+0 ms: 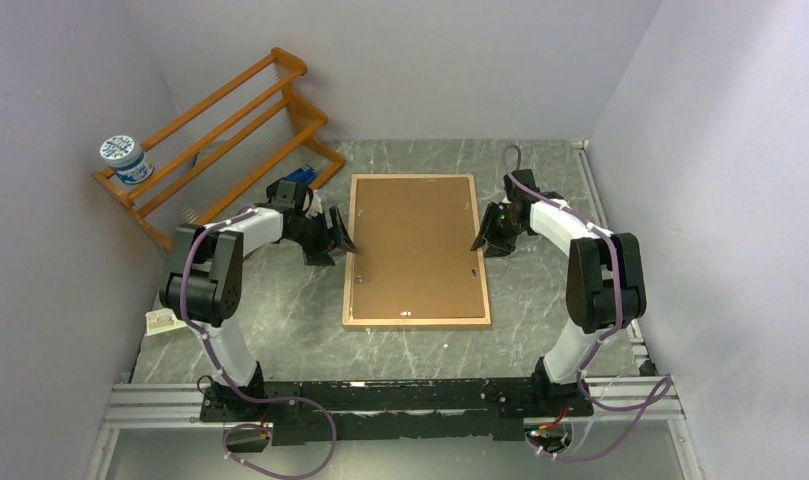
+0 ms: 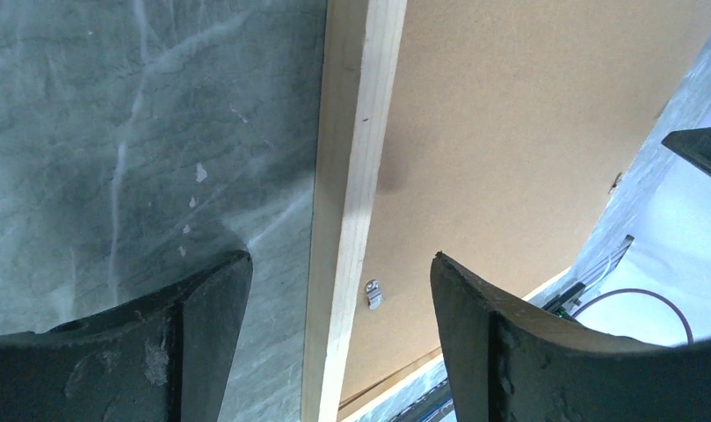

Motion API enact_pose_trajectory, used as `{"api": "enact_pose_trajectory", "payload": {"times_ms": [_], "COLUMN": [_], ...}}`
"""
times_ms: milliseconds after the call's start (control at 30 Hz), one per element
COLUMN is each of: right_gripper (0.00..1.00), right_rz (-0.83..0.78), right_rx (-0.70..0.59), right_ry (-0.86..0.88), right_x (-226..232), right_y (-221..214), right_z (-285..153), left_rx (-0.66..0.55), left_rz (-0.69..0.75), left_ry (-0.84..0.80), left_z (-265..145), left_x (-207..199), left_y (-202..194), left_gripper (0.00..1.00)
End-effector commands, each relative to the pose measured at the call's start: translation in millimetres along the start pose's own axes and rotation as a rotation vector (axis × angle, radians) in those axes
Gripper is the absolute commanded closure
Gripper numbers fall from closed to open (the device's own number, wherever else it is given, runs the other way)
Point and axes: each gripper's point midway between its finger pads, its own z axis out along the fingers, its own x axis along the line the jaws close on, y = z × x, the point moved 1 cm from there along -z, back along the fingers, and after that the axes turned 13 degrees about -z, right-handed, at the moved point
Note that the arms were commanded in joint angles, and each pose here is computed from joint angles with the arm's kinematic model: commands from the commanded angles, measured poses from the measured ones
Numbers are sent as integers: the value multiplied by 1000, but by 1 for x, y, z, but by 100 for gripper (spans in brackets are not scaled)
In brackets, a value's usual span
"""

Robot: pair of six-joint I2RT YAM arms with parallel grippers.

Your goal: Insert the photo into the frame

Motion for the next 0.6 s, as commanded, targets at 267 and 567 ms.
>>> {"api": "enact_pose_trajectory", "payload": {"times_ms": [267, 567], "right_gripper": [63, 60], "right_rz": [13, 10], "right_rx": [35, 19], "right_ry": [82, 76], "right_x": [11, 12], "right_y": [-23, -25], "right_z": [18, 12], "left_rx": [13, 15], "left_rz": [-1, 8], "left_ry": [-61, -57], "left_z": [4, 3], "left_x": [-4, -4], "left_y": [-5, -5], "left_gripper": [21, 22]}}
